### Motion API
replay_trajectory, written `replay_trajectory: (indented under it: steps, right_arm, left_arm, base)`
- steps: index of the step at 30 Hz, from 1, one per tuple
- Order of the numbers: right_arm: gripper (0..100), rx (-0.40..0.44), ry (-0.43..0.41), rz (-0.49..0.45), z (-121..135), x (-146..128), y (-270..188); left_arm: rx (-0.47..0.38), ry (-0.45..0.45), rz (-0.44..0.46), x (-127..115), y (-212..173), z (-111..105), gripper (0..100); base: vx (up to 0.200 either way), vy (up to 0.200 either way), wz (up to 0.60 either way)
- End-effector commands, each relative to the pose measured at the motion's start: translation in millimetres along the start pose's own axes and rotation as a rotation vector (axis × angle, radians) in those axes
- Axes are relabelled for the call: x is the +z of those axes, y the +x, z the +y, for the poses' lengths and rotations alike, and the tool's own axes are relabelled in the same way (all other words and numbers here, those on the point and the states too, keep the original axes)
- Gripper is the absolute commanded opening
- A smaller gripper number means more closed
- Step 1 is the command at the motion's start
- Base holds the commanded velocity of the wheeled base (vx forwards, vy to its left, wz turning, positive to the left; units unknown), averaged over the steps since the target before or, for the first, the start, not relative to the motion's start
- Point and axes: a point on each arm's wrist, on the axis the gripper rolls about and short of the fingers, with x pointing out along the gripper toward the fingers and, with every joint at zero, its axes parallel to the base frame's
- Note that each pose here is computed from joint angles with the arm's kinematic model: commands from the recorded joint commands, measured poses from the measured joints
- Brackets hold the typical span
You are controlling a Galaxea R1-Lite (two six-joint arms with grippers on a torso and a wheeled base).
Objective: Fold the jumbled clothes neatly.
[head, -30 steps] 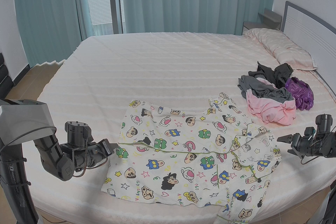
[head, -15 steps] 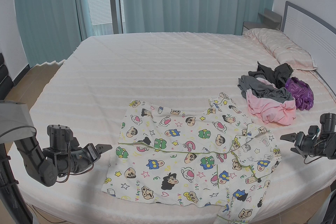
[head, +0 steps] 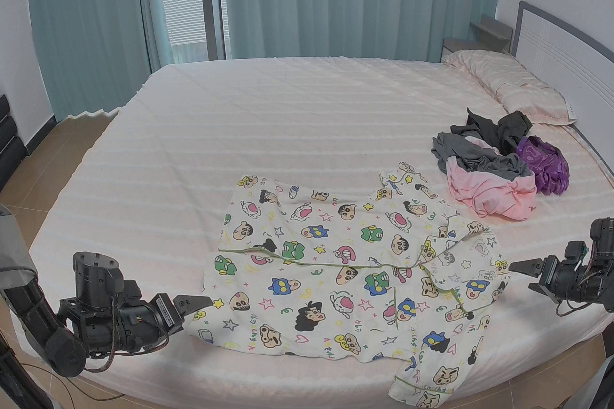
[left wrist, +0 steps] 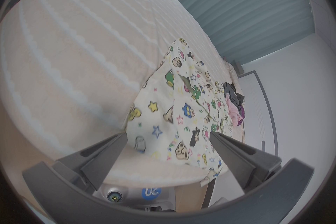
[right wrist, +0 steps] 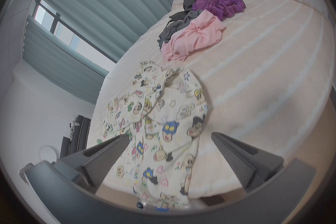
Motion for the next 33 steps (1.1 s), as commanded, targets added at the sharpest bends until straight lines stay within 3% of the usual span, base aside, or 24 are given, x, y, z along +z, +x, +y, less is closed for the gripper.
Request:
replay_trajectory:
  steps: [1,3,6,10,13,25,26,33]
  right_arm:
    - [100,0.02,-0.022,0.014,7.3,-8.9,-5.4]
    - [100,0.021,-0.02,0.019,7.4,-10.4,-5.4]
    - [100,0.02,-0.019,0.037,8.5,-15.0,-4.6]
    - [100,0.021,-0.004,0.068,9.5,-24.8,-6.9]
    - [100,0.023,0.01,0.095,9.7,-30.9,-6.8]
    - [100,0.011,-0.002,0.236,9.1,-48.2,13.0]
    - [100,0.008,-0.002,0.256,8.9,-50.3,16.3]
    - [100,-0.016,-0.047,0.31,11.2,-53.5,43.4]
  left_arm:
    - [0.027,-0.001,0.034,-7.6,-0.1,4.5,100]
    - [0.033,0.001,0.045,-9.4,1.9,5.0,100]
    - [0.121,0.012,0.062,-16.4,24.4,10.1,100]
    - [0.231,-0.01,-0.04,-19.7,54.6,5.4,100]
    - [0.233,-0.06,-0.078,-17.2,67.4,0.6,100]
    - [0.25,-0.068,-0.101,-11.9,83.4,2.4,100]
    - [0.26,-0.067,-0.101,-13.0,82.2,3.8,0]
    - [0.302,-0.074,-0.179,-6.0,74.1,7.0,0]
  base:
    - [0.0,0.0,0.0]
    - [0.0,0.0,0.0]
    - [0.0,0.0,0.0]
    - [0.0,0.0,0.0]
    - [0.0,0.0,0.0]
    - [0.0,0.0,0.0]
    - [0.0,0.0,0.0]
    - [0.0,0.0,0.0]
